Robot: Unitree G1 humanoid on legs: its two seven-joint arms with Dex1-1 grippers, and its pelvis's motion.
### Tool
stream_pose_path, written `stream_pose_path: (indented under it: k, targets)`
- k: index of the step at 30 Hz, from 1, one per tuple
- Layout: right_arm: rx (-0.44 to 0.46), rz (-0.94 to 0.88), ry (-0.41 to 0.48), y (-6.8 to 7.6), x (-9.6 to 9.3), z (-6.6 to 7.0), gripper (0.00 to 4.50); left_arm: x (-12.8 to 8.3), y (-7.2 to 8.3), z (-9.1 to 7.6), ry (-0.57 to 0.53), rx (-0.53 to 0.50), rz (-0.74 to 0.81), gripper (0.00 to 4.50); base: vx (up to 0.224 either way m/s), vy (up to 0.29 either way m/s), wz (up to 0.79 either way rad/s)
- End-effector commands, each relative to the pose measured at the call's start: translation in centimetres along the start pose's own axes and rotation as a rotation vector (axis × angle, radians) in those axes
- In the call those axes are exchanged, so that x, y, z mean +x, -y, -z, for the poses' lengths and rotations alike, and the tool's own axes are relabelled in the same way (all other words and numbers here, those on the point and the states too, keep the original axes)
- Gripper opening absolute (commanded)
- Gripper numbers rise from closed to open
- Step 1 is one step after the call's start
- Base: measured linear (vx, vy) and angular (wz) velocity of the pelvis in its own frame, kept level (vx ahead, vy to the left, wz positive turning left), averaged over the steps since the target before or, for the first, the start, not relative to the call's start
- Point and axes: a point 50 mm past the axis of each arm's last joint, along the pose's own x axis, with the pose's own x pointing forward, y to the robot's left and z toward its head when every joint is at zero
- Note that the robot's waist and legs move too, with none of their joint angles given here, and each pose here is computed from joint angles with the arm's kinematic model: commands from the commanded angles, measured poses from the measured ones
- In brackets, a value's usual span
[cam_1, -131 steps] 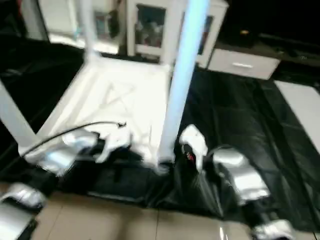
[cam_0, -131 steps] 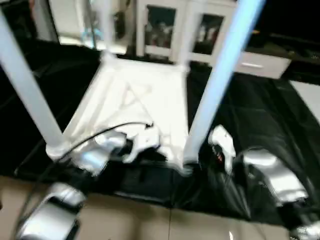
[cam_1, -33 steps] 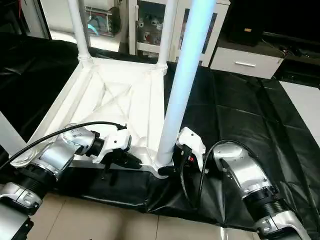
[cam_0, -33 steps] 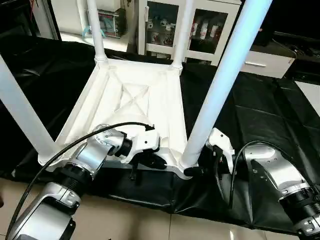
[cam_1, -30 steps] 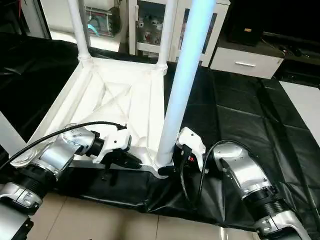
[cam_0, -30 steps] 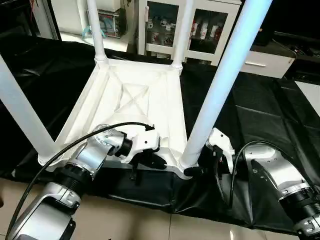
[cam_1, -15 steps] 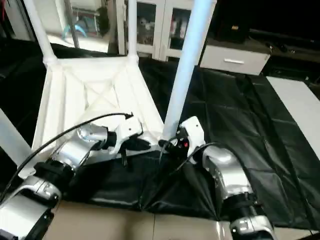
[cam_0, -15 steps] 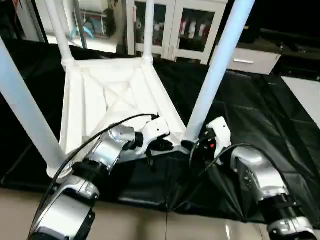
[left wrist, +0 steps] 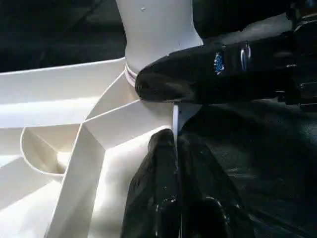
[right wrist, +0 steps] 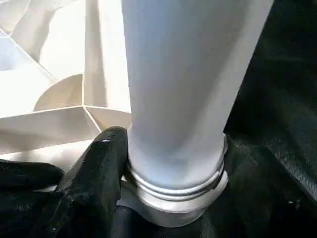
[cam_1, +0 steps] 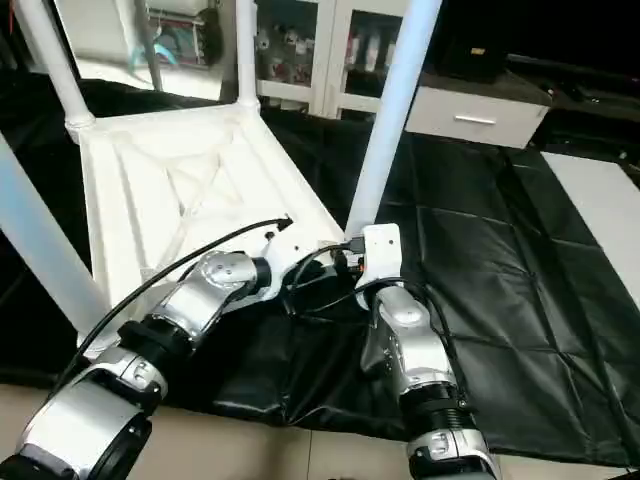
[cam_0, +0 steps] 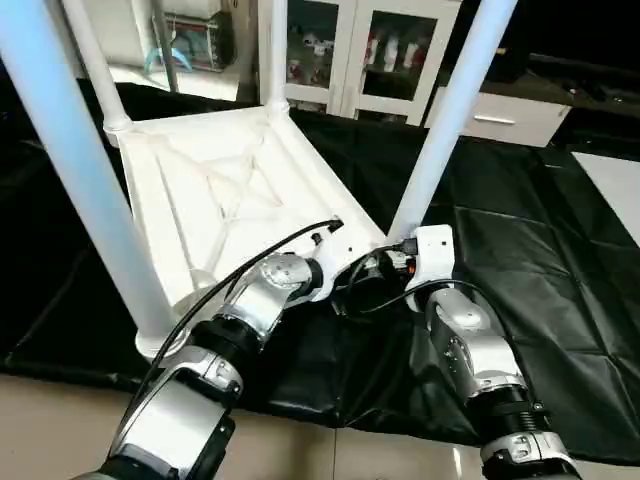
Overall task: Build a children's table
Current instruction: Rotate leg to tighten
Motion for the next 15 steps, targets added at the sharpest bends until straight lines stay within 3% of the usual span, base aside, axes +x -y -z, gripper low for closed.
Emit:
stream_pose_path:
  k: [1,2,4,7,8,9,12,15]
  targets:
    - [-0.038,-0.217,0.059,-4.6,0.6,-1.2,2.68,0.4,-0.1,0.4,-0.047,0.021,-0.092,0.00,0.000,0.000,0.00]
    - [0.001,-0.278,0.085,-5.0,0.4,-1.6,3.24,0.3,-0.1,0.6,-0.048,0.027,-0.078,0.00,0.000,0.000,0.00]
    - [0.008,-0.301,0.136,-4.4,0.0,-2.6,3.41,-0.1,-0.3,1.0,-0.062,0.049,-0.051,0.00,0.000,0.000,0.00]
    - [-0.017,-0.291,0.155,-2.1,-0.5,-3.4,3.67,-0.9,-0.5,1.6,-0.058,0.062,0.011,0.00,0.000,0.000,0.00]
    - [-0.017,-0.291,0.155,-2.1,-0.5,-3.4,3.76,-0.9,-0.5,1.6,-0.058,0.062,0.011,0.00,0.000,0.000,0.00]
    - [-0.057,-0.304,0.140,-0.3,-1.2,-3.8,3.84,-1.5,-0.3,2.0,-0.045,0.066,0.095,0.00,0.000,0.000,0.00]
    - [-0.076,-0.313,0.133,0.3,-1.4,-4.0,4.05,-1.7,-0.2,2.1,-0.041,0.072,0.125,0.00,0.000,0.000,0.00]
    - [-0.191,-0.518,0.046,2.5,-3.3,-4.1,4.37,-3.8,0.2,3.3,-0.028,0.108,0.342,0.00,0.000,0.000,0.00]
